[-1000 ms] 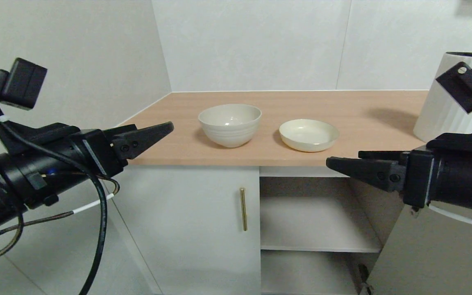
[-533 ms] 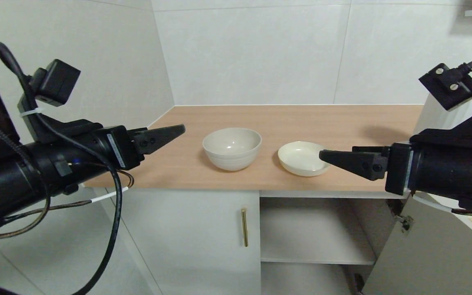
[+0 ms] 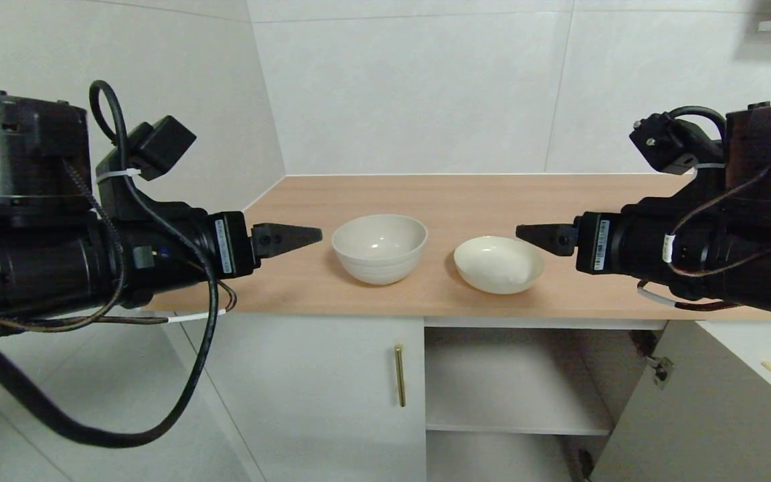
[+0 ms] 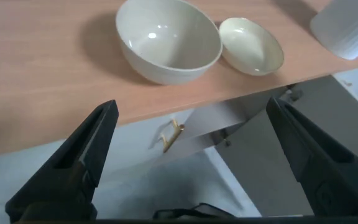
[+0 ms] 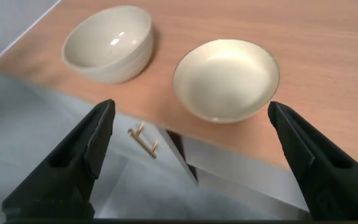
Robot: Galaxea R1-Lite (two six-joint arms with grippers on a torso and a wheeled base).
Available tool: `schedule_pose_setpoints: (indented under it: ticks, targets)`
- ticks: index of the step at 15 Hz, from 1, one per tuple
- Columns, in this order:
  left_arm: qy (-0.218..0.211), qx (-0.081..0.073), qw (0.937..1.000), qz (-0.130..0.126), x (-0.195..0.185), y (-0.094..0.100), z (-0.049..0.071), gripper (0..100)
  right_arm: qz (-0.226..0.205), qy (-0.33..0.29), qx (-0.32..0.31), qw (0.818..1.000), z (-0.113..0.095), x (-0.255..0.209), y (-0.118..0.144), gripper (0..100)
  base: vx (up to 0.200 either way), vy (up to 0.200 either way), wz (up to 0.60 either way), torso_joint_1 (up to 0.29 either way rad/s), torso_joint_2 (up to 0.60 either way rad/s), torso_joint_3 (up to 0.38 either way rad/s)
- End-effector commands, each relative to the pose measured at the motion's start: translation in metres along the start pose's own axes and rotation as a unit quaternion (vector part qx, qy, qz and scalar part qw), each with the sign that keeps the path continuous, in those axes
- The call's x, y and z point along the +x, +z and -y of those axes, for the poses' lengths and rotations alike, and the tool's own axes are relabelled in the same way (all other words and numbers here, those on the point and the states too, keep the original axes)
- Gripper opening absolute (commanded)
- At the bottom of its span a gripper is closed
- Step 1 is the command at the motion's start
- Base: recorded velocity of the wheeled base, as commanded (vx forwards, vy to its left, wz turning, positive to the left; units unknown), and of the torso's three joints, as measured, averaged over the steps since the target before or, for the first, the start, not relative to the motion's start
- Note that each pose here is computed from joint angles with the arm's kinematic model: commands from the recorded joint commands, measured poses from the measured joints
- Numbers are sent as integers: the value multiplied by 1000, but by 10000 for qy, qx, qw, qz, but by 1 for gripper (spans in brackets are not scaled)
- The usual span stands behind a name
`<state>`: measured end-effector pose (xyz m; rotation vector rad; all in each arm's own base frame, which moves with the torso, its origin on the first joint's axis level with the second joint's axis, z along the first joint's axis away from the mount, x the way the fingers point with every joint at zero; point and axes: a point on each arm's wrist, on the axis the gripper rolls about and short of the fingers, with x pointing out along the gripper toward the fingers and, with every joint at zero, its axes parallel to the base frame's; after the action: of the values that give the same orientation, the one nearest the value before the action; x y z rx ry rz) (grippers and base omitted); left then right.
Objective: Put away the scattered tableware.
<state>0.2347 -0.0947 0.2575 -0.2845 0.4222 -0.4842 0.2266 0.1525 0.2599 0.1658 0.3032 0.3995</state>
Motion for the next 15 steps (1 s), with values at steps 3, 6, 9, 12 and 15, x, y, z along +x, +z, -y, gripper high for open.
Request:
schedule_pose_setpoints:
  ticks: [3, 6, 9, 12, 15]
  targets:
    - [549, -1403, 9878, -392, 52, 9, -8, 100, -147, -434, 155, 9988, 13, 28, -4, 100, 0, 0, 0, 0, 0, 0]
    - [913, -1733, 9794, -490, 89, 3, -16, 100, -169, -440, 159, 9988, 13, 29, -5, 100, 0, 0, 0, 0, 0, 0]
    - [1089, -1973, 9727, -560, 113, -2, -19, 100, -163, -431, 151, 9988, 13, 28, -5, 100, 0, 0, 0, 0, 0, 0]
    - [1158, -1993, 9705, -704, 126, -11, -23, 100, -178, -435, 148, 9988, 13, 28, -6, 100, 0, 0, 0, 0, 0, 0]
    - [1181, -2102, 9677, -735, 134, -14, -25, 100, -163, -431, 151, 9988, 13, 27, -5, 100, 0, 0, 0, 0, 0, 0]
